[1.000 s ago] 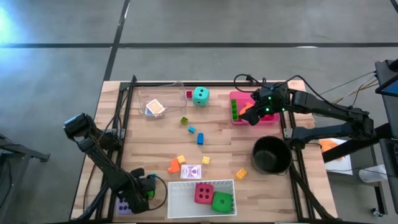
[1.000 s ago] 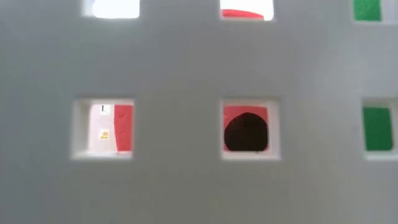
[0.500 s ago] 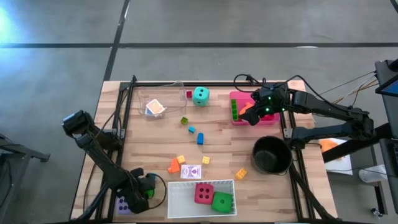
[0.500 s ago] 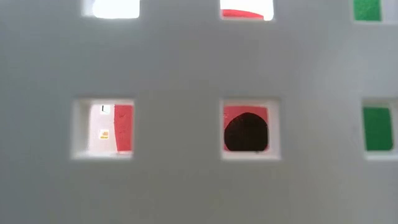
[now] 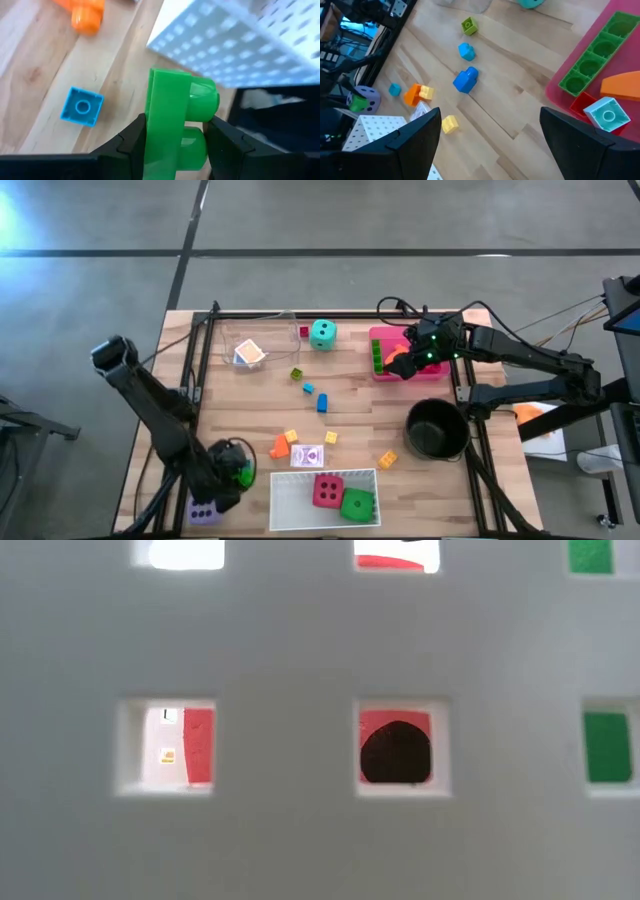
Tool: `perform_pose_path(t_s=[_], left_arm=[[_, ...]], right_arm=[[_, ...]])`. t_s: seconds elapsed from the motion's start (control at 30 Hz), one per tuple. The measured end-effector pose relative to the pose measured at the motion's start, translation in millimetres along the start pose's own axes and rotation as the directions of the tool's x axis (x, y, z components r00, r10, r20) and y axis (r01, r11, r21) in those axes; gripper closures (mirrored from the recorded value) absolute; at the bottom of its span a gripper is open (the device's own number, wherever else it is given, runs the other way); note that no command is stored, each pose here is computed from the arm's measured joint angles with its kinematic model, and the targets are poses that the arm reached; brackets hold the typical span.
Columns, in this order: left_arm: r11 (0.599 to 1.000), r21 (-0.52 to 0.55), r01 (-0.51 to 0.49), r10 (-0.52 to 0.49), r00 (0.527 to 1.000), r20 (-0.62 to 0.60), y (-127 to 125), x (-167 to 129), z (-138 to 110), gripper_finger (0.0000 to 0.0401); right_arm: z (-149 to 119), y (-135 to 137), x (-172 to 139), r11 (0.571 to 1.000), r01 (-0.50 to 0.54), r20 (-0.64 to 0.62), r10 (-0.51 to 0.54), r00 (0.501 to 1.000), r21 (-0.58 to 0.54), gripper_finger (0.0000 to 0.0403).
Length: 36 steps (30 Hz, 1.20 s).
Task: Pick & Place Toys
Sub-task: Put the green game piece into the red bin
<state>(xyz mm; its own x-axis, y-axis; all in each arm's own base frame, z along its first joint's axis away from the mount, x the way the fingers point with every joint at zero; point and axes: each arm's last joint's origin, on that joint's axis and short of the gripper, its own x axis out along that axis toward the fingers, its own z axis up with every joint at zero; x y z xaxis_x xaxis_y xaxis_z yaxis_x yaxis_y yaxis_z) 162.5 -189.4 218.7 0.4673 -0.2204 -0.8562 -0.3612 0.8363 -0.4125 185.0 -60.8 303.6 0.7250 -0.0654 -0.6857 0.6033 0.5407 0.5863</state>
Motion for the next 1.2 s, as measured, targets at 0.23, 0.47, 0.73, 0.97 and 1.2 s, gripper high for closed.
perform_pose_path(t_s=[0.23, 0.47, 0.73, 0.97, 1.2], left_arm=[[0.992, -0.047, 0.118, -0.108, 0.979, 0.172, 0, -40, 24, 0.0243], [0.974, -0.128, 0.185, -0.102, 0.870, 0.483, 4, -69, 71, 0.0243], [0.947, 0.030, 0.321, -0.247, 0.663, 0.706, 2, -82, 138, 0.0243], [0.926, 0.052, 0.374, -0.259, 0.529, 0.808, 17, -85, 179, 0.0243], [0.919, 0.060, 0.391, -0.257, 0.475, 0.842, 25, -81, 198, 0.0243]], right_arm=[[12, 14, -1, 0.989, -0.145, 0.122, 0.142, 0.982, 0.022, 0.0072], [19, 43, -7, 0.932, -0.348, 0.250, 0.363, 0.897, -0.106, 0.0072], [16, 74, 7, 0.817, -0.561, 0.195, 0.576, 0.794, -0.130, 0.0072], [11, 113, 21, 0.593, -0.743, 0.185, 0.804, 0.565, -0.310, 0.0072], [8, 118, 45, 0.649, -0.705, 0.220, 0.761, 0.611, -0.287, 0.0072]])
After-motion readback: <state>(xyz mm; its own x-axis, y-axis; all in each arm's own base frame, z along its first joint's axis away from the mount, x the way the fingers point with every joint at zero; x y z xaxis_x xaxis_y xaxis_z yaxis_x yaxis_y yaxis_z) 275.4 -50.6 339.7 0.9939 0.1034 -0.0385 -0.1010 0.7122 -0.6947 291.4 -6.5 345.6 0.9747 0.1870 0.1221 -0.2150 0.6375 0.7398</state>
